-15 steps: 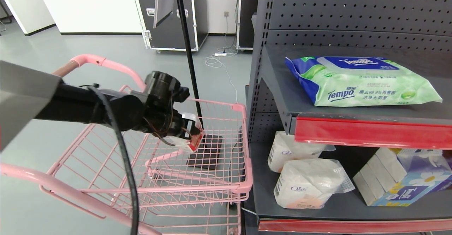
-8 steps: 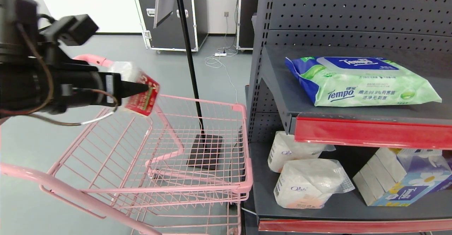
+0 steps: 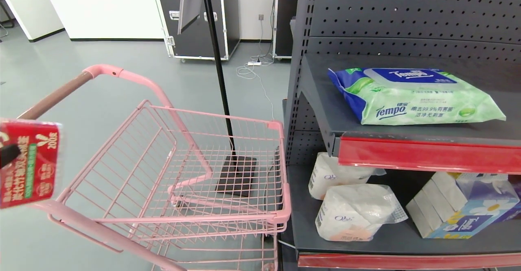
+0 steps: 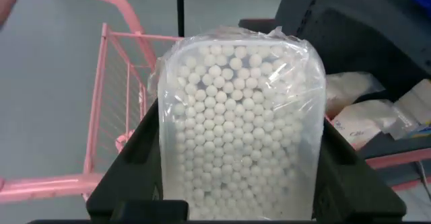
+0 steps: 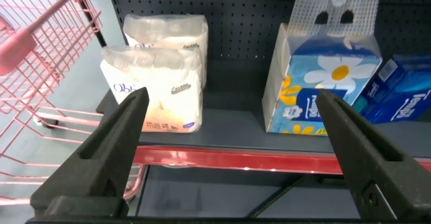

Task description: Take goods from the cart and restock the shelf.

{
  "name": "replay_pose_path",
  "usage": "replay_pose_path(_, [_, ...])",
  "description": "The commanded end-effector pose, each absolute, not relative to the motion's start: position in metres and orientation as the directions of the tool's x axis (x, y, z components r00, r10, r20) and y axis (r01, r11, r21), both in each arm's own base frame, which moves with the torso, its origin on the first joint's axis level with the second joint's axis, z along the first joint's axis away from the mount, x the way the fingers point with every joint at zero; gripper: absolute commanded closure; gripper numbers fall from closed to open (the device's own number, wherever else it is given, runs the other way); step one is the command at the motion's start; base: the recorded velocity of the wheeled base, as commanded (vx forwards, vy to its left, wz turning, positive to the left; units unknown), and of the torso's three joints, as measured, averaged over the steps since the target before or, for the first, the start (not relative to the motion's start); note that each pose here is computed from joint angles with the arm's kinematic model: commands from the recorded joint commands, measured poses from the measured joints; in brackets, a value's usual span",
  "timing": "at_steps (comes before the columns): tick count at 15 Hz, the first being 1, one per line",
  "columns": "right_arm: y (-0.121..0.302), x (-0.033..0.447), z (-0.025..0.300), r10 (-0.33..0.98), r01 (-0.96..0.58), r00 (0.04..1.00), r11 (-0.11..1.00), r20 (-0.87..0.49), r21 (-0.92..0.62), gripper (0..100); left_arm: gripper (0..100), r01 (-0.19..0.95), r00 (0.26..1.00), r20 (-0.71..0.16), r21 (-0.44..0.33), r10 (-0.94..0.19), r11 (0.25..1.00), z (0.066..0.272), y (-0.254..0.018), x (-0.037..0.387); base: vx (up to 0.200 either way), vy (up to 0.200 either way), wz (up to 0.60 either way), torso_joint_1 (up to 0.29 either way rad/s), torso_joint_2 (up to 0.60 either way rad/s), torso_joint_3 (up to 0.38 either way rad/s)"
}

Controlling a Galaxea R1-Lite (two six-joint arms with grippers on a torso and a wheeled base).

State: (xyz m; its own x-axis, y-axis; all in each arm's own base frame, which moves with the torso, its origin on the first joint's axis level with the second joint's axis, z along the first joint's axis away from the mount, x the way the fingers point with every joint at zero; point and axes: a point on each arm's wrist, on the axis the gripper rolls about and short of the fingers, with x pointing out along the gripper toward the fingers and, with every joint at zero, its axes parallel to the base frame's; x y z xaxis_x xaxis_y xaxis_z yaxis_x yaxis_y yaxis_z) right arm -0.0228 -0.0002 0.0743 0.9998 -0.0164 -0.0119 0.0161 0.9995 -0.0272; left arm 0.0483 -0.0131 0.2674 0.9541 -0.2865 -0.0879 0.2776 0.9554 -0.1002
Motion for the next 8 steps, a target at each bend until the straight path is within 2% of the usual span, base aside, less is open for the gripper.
replay_pose_path(1, [0.000,-0.023,0.074,-0.017,0.017,1.000,1.000,-0.012,-0.026,0,100,0.278,0.960,-0.008,-0.104,-0.280,0.955,0.250,-0.004,0.014,0.000,0.000,0.00,0.071,-0.33,-0.227])
replay_pose_path(4, [0.000,-0.023,0.074,-0.017,0.017,1.000,0.999,-0.012,-0.028,0,100,0.288,0.956,-0.020,-0.101,-0.292,0.952,0.238,-0.004,0.010,0.000,0.000,0.00,0.123,-0.44,-0.320])
replay_pose_path(8, [0.000,-0.023,0.075,-0.015,0.015,1.000,1.000,-0.009,-0.025,0,100,0.301,0.952,-0.023,-0.100,-0.305,0.948,0.239,-0.004,0.011,0.000,0.000,0.00,0.166,-0.52,-0.356])
